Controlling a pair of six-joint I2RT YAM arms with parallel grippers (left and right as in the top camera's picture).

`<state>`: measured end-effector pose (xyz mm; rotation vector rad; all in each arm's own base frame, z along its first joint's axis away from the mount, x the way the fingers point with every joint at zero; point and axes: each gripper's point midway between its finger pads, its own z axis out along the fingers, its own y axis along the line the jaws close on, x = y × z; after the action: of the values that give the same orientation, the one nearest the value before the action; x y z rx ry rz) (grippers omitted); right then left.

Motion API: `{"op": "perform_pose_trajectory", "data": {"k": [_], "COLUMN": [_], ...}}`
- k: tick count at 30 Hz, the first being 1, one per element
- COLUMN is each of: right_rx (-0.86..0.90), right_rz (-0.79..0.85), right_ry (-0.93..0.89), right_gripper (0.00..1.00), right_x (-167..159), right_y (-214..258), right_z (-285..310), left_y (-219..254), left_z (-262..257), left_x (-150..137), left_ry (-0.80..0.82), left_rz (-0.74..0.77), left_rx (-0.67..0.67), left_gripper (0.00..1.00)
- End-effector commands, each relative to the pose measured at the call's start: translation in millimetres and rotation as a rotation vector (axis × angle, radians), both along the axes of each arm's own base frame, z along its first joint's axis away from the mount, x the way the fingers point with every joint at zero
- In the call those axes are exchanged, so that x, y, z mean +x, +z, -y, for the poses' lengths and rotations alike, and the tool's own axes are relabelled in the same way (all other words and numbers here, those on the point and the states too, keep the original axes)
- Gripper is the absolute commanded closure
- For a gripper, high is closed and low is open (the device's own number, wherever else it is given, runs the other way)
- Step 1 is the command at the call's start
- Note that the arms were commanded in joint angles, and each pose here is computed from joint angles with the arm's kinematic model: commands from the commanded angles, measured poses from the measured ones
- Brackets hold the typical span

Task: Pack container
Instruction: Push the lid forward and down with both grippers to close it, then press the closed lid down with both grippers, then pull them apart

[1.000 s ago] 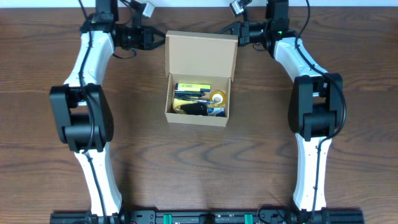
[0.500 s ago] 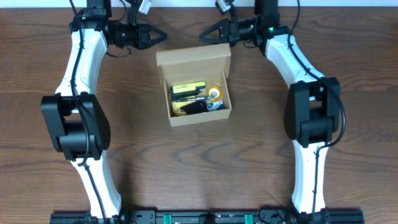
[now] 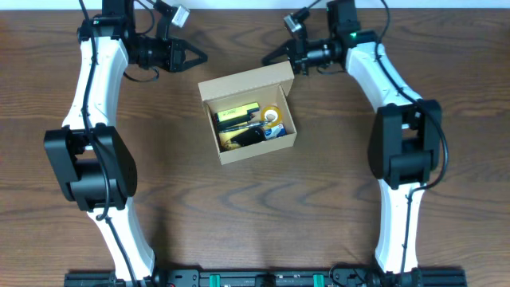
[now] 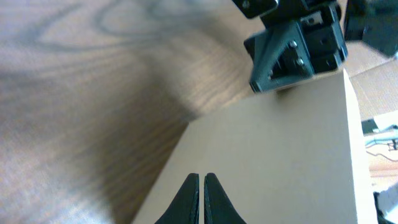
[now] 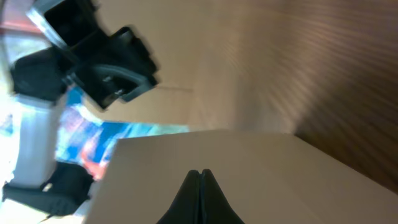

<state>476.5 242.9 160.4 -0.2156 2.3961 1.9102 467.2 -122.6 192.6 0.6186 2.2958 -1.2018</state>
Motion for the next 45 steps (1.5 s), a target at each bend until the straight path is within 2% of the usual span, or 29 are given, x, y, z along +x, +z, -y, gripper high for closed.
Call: {"op": "perform_pose_trajectory", "data": {"k": [1, 7, 14, 20, 24, 32, 39, 45], "right_rx": [-0.142, -0.281, -0.47, -0.662, -0.676, -0.822, -0.795, -0.794], "right_rz": [0.258, 0.428, 0.471, 0.506, 0.48, 0.391, 0.355, 0.321], "right_ry": [0.002, 0.044, 0.046, 0.067, 0.128, 0.254, 0.3, 0.301], "right_gripper": [0.98, 0.99, 0.99, 0.99, 0.99, 0.98, 0.98, 0.98], "right_x": [-3.8, -24.4, -42.4, -48.0, -64.2, -100.6, -113.7, -118.8], "right_y": [19.8, 43.8, 53.5, 43.1, 37.4, 16.0, -11.1, -36.3], "right_z": [11.2, 19.6, 42.3, 60.6, 55.9, 54.2, 42.0, 39.8], "left_y": [17.5, 12.4, 4.9, 0.0, -5.2, -27.6, -50.5, -67.4], "left_z": [0.8, 12.5, 23.3, 23.7, 24.5, 32.7, 39.2, 38.3], "left_x": [-8.8, -25.5, -43.6, -51.3, -63.2, -110.5, -136.1, -145.9], "left_ry": [-0.041, -0.082, -0.106, -0.026, -0.006, -0.089, -0.145, -0.157], "left_rz": [0.072, 0.034, -0.036, -0.187, -0.279, -0.419, -0.508, -0.55], "left_rx": [0.034, 0.096, 0.174, 0.187, 0.217, 0.44, 0.482, 0.49], "left_gripper": [0.94, 0.94, 0.94, 0.94, 0.94, 0.94, 0.94, 0.94]}}
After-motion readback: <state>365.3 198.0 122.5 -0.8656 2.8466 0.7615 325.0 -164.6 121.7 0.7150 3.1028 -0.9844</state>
